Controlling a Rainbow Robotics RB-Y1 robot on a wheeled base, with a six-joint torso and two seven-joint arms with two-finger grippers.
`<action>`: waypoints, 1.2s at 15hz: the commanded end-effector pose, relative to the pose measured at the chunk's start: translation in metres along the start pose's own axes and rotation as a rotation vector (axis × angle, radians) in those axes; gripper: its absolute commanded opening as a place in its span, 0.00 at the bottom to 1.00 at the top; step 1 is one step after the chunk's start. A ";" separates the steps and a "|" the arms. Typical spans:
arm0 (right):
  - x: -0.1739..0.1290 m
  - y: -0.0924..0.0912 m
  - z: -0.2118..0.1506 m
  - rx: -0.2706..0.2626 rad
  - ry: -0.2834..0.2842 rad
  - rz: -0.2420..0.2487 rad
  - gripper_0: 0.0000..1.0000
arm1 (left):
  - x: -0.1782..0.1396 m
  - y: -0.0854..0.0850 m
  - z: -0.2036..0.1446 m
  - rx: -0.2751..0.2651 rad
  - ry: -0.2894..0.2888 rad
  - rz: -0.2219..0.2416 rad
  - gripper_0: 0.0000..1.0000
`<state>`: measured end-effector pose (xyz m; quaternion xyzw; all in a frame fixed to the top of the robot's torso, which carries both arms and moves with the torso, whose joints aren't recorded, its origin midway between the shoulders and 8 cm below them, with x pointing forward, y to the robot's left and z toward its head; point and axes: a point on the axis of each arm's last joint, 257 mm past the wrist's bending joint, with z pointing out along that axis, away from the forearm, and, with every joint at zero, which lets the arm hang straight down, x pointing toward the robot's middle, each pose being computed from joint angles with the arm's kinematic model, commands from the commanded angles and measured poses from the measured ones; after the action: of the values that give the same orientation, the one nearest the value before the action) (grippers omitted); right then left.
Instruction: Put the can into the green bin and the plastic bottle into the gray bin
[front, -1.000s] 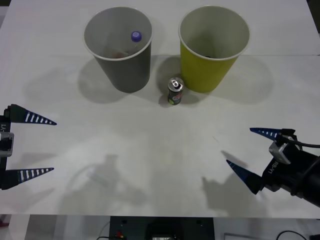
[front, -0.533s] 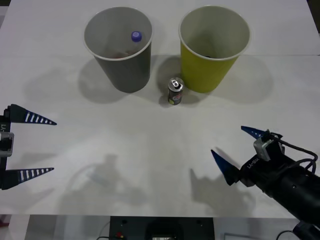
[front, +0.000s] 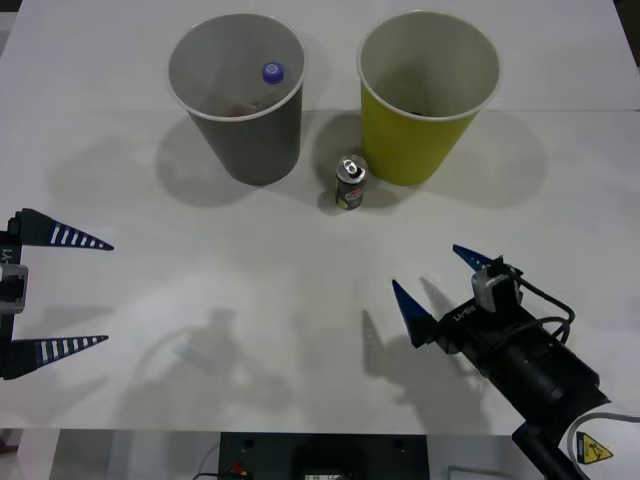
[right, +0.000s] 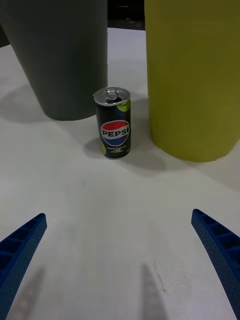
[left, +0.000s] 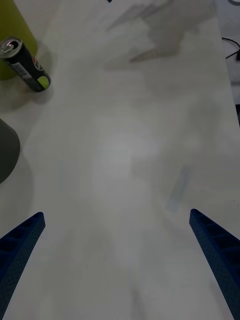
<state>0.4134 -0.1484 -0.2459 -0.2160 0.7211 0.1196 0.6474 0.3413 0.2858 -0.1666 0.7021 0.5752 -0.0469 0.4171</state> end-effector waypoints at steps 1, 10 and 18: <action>0.001 0.006 0.013 0.007 -0.029 0.035 1.00 | 0.000 0.000 0.000 0.000 0.000 0.000 1.00; 0.007 0.029 0.059 0.091 -0.084 0.104 1.00 | 0.000 0.000 0.000 0.000 0.000 0.000 1.00; 0.010 0.040 0.110 0.150 -0.126 0.082 1.00 | 0.000 0.000 0.000 0.000 0.000 0.000 1.00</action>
<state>0.4870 -0.0675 -0.2748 -0.1309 0.6957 0.1070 0.6981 0.3413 0.2858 -0.1666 0.7021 0.5752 -0.0469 0.4171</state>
